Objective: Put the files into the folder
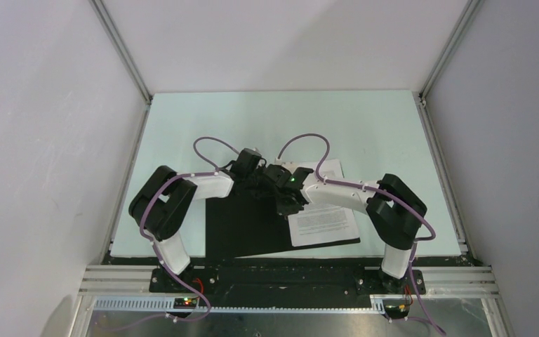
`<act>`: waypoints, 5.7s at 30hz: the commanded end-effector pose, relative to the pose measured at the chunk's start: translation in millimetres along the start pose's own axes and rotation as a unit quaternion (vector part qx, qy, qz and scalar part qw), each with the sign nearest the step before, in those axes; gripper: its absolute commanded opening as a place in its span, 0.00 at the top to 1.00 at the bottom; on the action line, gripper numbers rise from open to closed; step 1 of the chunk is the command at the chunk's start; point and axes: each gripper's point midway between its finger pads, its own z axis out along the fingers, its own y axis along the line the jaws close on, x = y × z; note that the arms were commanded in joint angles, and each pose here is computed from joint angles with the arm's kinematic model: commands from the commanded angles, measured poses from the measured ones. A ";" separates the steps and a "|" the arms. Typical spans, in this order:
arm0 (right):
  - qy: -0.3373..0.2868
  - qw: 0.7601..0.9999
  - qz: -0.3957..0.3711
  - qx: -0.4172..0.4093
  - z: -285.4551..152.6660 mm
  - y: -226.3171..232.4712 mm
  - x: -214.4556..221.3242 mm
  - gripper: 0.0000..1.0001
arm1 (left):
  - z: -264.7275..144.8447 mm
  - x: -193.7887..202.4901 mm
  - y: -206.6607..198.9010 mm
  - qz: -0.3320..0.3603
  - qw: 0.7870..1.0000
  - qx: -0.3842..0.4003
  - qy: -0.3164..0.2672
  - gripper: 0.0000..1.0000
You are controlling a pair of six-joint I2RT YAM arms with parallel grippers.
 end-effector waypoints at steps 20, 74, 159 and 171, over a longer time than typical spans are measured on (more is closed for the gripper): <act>0.064 0.995 -0.015 0.080 48.5 -36.3 45.1 0.96 | 2.4 0.1 8.9 -0.010 1.000 -0.008 -0.003 0.76; -0.059 0.995 -0.070 0.037 19.9 -6.4 -36.4 0.56 | -139.7 -87.0 66.6 0.016 0.987 -0.063 -0.144 0.32; -0.088 0.995 -0.032 0.041 5.8 -25.7 -83.9 0.76 | -158.9 -66.2 169.8 -0.078 0.983 -0.137 -0.089 0.00; -0.054 0.997 -0.025 0.053 35.2 -33.2 -74.5 0.75 | -159.1 -65.5 169.9 -0.077 0.984 -0.137 -0.089 0.00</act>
